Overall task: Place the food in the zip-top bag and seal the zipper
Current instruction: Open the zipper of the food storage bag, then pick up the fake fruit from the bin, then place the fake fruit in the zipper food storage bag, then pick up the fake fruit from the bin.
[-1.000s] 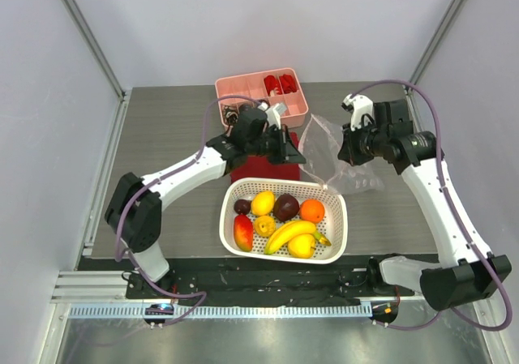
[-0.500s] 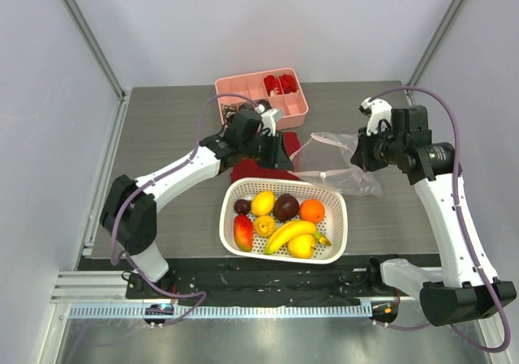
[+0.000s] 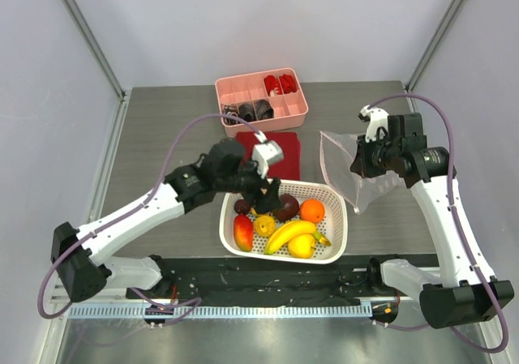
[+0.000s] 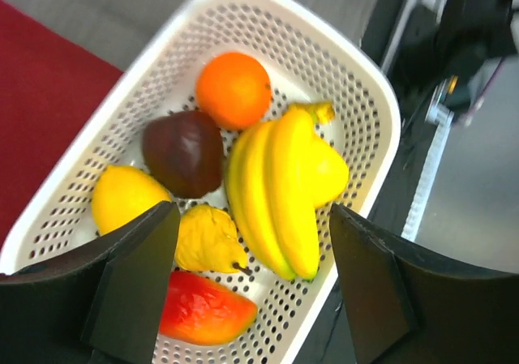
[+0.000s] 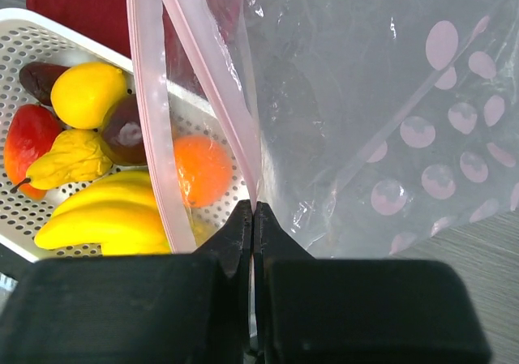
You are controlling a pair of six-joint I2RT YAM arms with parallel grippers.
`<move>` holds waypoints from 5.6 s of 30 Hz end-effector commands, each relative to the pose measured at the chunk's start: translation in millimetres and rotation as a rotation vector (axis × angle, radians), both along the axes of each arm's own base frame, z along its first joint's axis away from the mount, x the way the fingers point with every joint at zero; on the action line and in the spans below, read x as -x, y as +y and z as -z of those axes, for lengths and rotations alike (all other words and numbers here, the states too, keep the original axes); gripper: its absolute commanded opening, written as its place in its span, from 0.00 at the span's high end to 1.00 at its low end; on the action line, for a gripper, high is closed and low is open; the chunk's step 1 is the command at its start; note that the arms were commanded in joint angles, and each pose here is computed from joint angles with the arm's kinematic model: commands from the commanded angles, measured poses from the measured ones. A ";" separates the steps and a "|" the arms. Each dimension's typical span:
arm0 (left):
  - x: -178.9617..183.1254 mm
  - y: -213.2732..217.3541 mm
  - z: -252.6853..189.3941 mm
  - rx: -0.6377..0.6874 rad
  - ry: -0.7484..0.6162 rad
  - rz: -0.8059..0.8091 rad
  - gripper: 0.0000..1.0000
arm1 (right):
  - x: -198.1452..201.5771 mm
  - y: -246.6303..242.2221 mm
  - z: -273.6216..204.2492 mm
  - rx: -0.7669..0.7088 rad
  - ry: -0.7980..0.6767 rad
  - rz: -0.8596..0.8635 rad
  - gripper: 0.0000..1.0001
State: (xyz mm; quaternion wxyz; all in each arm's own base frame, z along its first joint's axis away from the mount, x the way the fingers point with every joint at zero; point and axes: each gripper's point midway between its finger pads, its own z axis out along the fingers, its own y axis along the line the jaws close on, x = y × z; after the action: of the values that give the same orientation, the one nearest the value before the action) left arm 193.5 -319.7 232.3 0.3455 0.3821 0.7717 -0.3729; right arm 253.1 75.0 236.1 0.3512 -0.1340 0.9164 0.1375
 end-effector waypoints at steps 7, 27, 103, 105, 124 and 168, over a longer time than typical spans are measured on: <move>51.1 -14.7 79.6 -0.399 -0.222 0.168 0.26 | -14.1 -1.9 -2.8 -0.030 -0.016 0.054 0.99; 31.1 -34.6 85.0 -0.525 -0.275 -0.026 0.76 | -19.3 -3.4 -0.6 -0.028 -0.001 0.062 0.99; -27.1 -13.1 -174.8 -0.126 -1.067 -0.168 0.06 | 4.0 73.8 -103.0 -0.701 0.144 -0.223 0.99; -44.5 9.8 -181.2 -0.076 -0.933 -0.236 0.05 | 0.6 68.1 -114.3 -0.714 0.113 -0.222 0.99; -72.0 7.2 -88.5 0.041 -0.086 -0.245 0.06 | -22.5 11.7 -121.3 -0.396 -0.082 0.020 0.99; 24.2 11.1 170.2 -0.394 -0.393 0.699 0.10 | -24.1 -1.2 -36.9 -0.330 0.055 0.088 0.99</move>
State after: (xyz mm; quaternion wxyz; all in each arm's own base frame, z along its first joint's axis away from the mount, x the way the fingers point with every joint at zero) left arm 160.0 -297.9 65.2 0.2419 0.7248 0.5983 -0.2410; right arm 271.8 74.7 265.2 0.3269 -0.0163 0.9032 0.2778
